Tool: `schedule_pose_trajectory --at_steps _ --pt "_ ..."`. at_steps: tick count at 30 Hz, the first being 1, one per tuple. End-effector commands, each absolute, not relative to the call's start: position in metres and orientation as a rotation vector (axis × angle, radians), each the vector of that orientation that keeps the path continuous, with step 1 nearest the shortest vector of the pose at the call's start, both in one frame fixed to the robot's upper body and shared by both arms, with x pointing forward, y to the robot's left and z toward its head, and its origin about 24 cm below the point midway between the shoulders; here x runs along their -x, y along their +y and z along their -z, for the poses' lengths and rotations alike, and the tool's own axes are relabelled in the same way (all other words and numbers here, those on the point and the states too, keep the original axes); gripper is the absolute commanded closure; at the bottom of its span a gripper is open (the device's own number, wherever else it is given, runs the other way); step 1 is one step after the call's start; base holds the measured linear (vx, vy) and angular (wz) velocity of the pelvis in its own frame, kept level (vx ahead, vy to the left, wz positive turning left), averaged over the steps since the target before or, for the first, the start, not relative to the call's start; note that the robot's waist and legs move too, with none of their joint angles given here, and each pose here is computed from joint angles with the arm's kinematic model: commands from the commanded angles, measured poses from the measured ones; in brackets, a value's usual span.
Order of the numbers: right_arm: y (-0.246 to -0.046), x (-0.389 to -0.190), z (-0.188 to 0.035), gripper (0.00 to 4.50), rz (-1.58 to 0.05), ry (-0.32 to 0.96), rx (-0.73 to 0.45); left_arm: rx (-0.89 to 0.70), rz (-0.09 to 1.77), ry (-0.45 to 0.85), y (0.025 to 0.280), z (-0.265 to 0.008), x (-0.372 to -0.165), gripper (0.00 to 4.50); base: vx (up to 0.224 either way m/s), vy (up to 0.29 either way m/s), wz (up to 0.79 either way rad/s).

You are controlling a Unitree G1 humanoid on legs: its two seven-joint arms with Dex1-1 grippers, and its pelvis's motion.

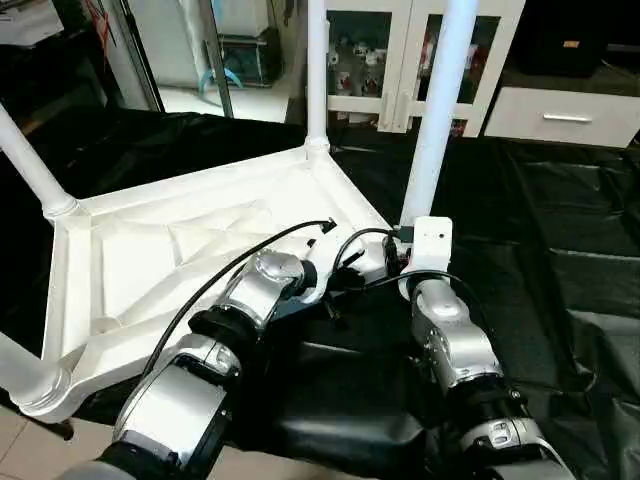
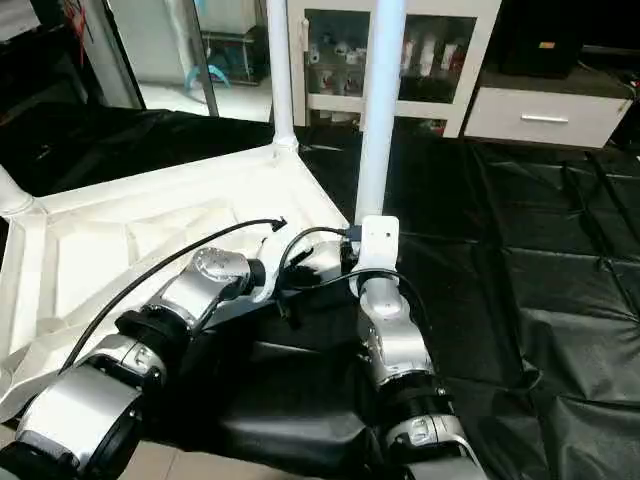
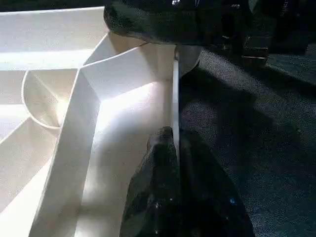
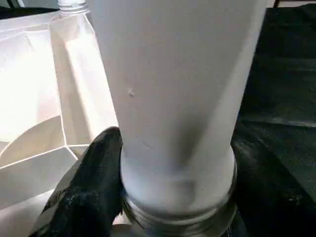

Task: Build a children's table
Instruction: Rotate leg to tighten

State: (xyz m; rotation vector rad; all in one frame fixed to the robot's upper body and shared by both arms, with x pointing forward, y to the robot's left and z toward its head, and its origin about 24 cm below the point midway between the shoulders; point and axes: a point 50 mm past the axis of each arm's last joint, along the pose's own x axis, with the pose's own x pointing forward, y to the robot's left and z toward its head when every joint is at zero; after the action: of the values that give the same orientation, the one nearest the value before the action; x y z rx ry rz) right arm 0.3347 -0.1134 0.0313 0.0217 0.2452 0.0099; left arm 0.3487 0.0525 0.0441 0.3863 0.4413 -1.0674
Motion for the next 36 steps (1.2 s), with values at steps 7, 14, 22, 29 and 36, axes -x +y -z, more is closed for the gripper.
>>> schedule_pose_trajectory --at_steps 7,14,22,29,36 --pt "-0.140 -0.335 -0.055 0.64 -0.113 0.162 -0.061 -0.337 1.101 0.455 0.067 -0.032 -0.341 4.50 0.000 0.000 0.00" --pt "-0.163 -0.310 -0.070 0.44 -0.652 0.220 -0.051 -0.334 1.247 0.491 0.077 -0.032 -0.331 4.50 0.000 0.000 0.00" --pt "-0.185 -0.268 -0.069 0.44 -1.070 0.351 0.052 -0.337 1.506 0.594 0.089 -0.029 -0.307 4.50 0.000 0.000 0.00" --pt "-0.186 -0.266 -0.068 0.44 -1.178 0.400 0.141 -0.349 1.532 0.617 0.093 -0.030 -0.300 4.50 0.000 0.000 0.00" --pt "-0.179 -0.271 -0.059 0.44 -1.198 0.438 0.213 -0.354 1.521 0.623 0.096 -0.030 -0.300 4.50 0.000 0.000 0.00"
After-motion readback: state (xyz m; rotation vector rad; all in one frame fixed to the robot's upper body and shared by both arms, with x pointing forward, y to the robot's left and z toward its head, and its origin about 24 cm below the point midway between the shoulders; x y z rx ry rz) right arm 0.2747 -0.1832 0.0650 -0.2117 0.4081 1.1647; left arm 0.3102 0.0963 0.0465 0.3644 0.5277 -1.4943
